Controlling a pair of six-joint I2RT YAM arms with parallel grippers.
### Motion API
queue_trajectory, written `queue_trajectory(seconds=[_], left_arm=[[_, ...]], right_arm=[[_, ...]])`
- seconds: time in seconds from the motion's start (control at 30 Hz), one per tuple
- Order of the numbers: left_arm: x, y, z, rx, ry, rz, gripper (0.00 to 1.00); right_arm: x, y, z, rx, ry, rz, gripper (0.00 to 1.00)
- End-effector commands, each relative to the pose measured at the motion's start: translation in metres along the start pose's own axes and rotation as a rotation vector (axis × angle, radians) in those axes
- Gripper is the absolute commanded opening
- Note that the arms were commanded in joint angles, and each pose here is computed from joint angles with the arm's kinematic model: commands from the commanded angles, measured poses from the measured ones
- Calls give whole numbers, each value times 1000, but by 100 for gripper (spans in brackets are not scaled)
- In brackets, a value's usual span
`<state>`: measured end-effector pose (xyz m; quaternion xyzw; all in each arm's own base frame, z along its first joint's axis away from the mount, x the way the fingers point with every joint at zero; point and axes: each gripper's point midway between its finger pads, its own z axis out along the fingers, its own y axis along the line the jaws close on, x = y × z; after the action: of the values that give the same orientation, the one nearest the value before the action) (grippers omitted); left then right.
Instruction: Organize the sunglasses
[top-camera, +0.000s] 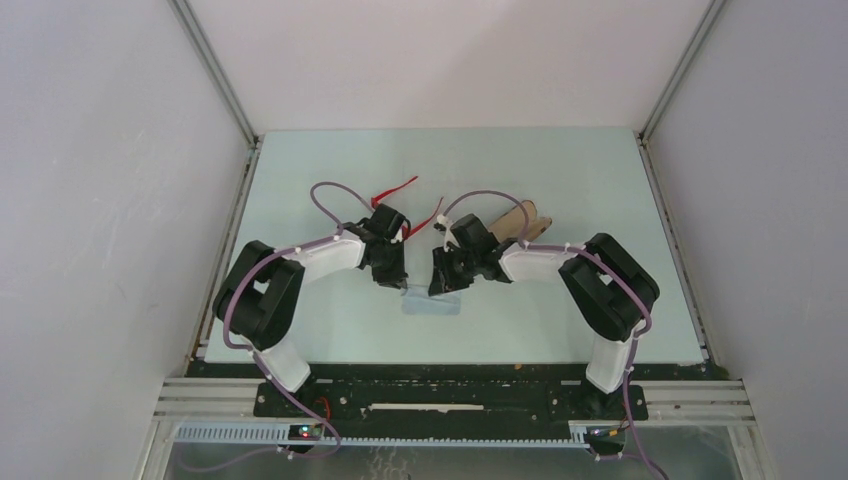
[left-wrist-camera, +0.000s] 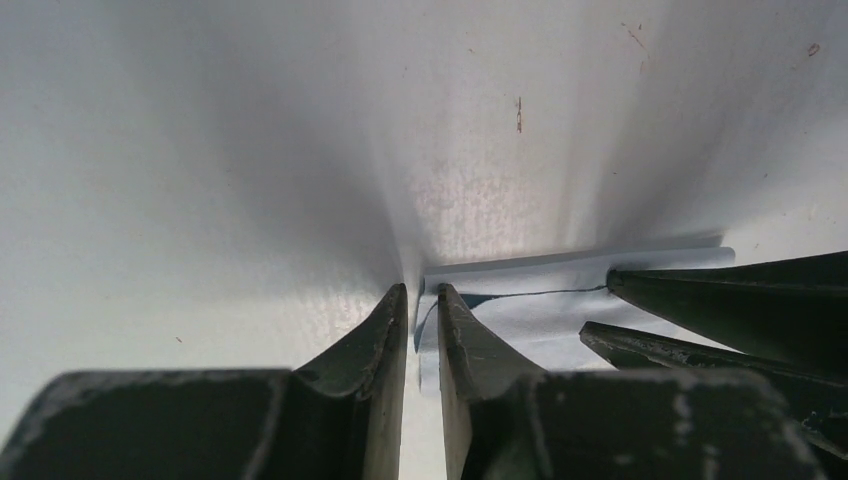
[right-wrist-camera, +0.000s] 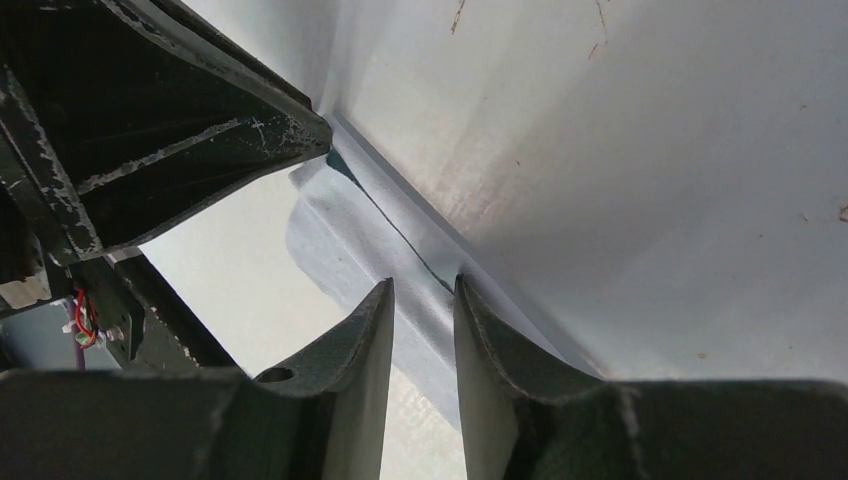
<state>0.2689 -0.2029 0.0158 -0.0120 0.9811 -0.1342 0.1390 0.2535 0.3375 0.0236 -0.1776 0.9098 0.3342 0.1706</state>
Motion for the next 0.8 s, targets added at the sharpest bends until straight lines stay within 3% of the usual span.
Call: queue_trajectory(seconds=[0.0, 0.77], left_arm=[[-5, 3, 4, -10, -9, 11, 22], [0, 6, 7, -19, 1, 16, 22]], right_arm=[[-6, 10, 4, -29, -6, -23, 36], [28, 65, -31, -98, 67, -330, 33]])
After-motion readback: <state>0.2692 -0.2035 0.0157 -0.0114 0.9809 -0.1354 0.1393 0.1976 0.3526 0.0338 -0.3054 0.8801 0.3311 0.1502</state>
